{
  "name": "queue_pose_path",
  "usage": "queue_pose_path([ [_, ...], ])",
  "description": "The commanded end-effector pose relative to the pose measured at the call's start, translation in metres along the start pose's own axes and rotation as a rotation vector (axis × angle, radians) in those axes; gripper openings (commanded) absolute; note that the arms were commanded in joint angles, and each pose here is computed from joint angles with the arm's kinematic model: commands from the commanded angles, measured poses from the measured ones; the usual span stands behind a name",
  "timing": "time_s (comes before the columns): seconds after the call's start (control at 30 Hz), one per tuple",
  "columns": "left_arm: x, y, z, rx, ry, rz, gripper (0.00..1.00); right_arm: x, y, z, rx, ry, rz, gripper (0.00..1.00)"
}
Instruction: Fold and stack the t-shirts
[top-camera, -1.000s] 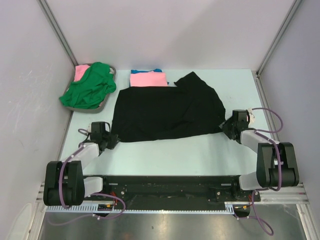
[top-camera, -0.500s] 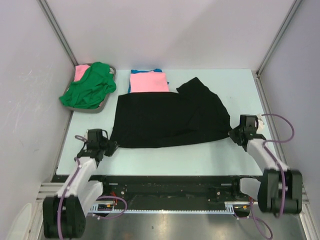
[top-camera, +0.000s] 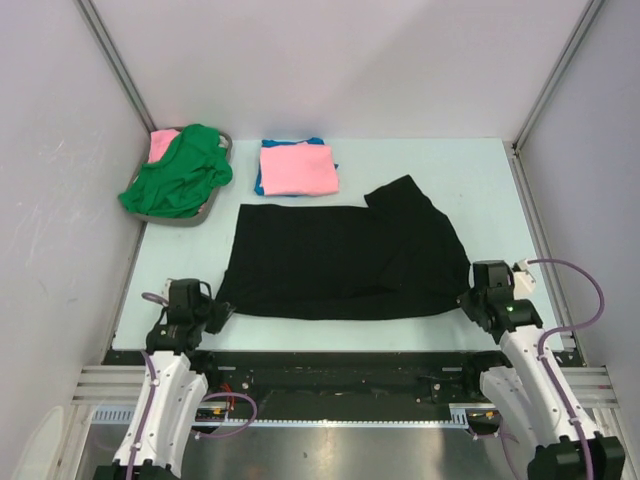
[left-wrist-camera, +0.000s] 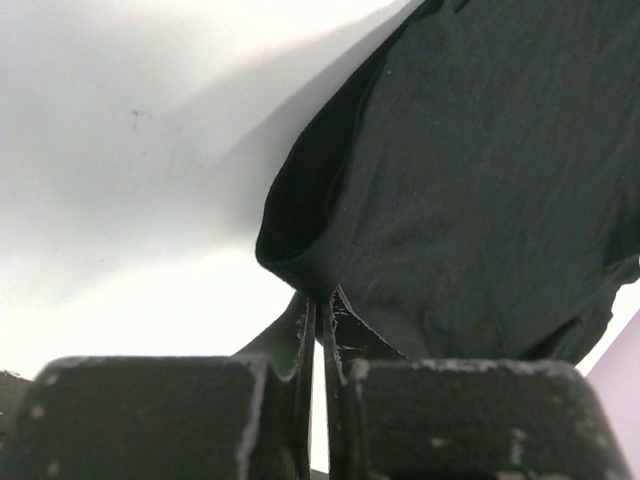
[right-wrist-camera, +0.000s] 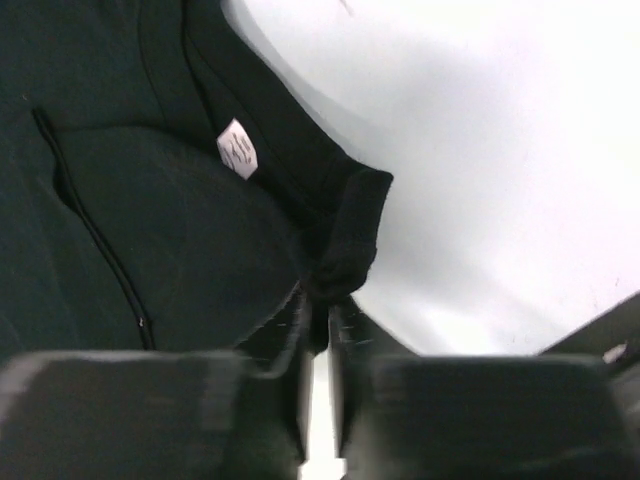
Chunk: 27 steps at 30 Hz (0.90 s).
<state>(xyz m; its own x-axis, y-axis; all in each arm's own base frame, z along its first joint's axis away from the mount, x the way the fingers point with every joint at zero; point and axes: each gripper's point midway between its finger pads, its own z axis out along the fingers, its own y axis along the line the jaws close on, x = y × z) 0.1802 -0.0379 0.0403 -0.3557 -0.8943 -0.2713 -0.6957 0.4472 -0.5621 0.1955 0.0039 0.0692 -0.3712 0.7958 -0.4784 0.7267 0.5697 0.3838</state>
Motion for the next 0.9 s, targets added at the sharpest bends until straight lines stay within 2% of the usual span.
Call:
queue_pose_path([
  [0.0,-0.003,0.006,-0.007,-0.027,-0.022,-0.035,0.22,0.006,-0.017,-0.011,0.097,-0.046,0.002,0.26],
  [0.03,-0.002,0.007,-0.010,-0.032,-0.018,-0.033,0.38,0.005,-0.013,-0.016,0.079,-0.073,0.004,0.57],
  [0.07,-0.002,0.006,-0.012,-0.028,-0.020,-0.032,0.51,0.003,-0.011,-0.020,0.065,-0.090,0.007,0.70],
  [0.1,-0.006,-0.001,-0.017,-0.009,-0.030,-0.026,0.70,0.000,-0.010,-0.024,0.055,-0.105,0.007,0.78],
  [0.13,-0.002,-0.004,-0.023,0.009,-0.009,-0.017,0.77,-0.008,0.001,-0.034,0.000,-0.131,0.008,0.87],
  [0.17,-0.003,-0.007,-0.027,0.018,-0.011,-0.014,0.87,-0.010,0.008,-0.040,-0.035,-0.134,-0.004,0.92],
  [0.23,-0.008,-0.024,-0.040,0.076,-0.019,-0.009,0.97,-0.020,0.031,-0.056,-0.116,-0.147,-0.018,1.00],
  [0.37,-0.014,-0.053,-0.052,0.156,-0.007,-0.003,0.98,-0.021,0.084,-0.067,-0.240,-0.107,-0.200,1.00],
  [0.5,-0.021,-0.072,-0.042,0.168,0.002,0.017,0.98,0.015,0.142,-0.061,-0.412,0.053,-0.336,1.00],
  [0.53,-0.025,-0.081,-0.039,0.190,-0.005,0.023,0.98,0.032,0.153,-0.062,-0.465,0.137,-0.358,1.00],
  [0.57,-0.025,-0.081,-0.031,0.169,0.011,0.027,0.98,0.037,0.167,-0.060,-0.513,0.158,-0.357,1.00],
  [0.7,-0.034,-0.099,-0.018,0.171,0.008,0.050,0.98,0.074,0.181,-0.034,-0.499,0.316,-0.338,0.97],
  [0.87,-0.038,-0.103,-0.007,0.152,0.013,0.071,0.98,0.093,0.194,-0.018,-0.502,0.398,-0.284,0.82],
])
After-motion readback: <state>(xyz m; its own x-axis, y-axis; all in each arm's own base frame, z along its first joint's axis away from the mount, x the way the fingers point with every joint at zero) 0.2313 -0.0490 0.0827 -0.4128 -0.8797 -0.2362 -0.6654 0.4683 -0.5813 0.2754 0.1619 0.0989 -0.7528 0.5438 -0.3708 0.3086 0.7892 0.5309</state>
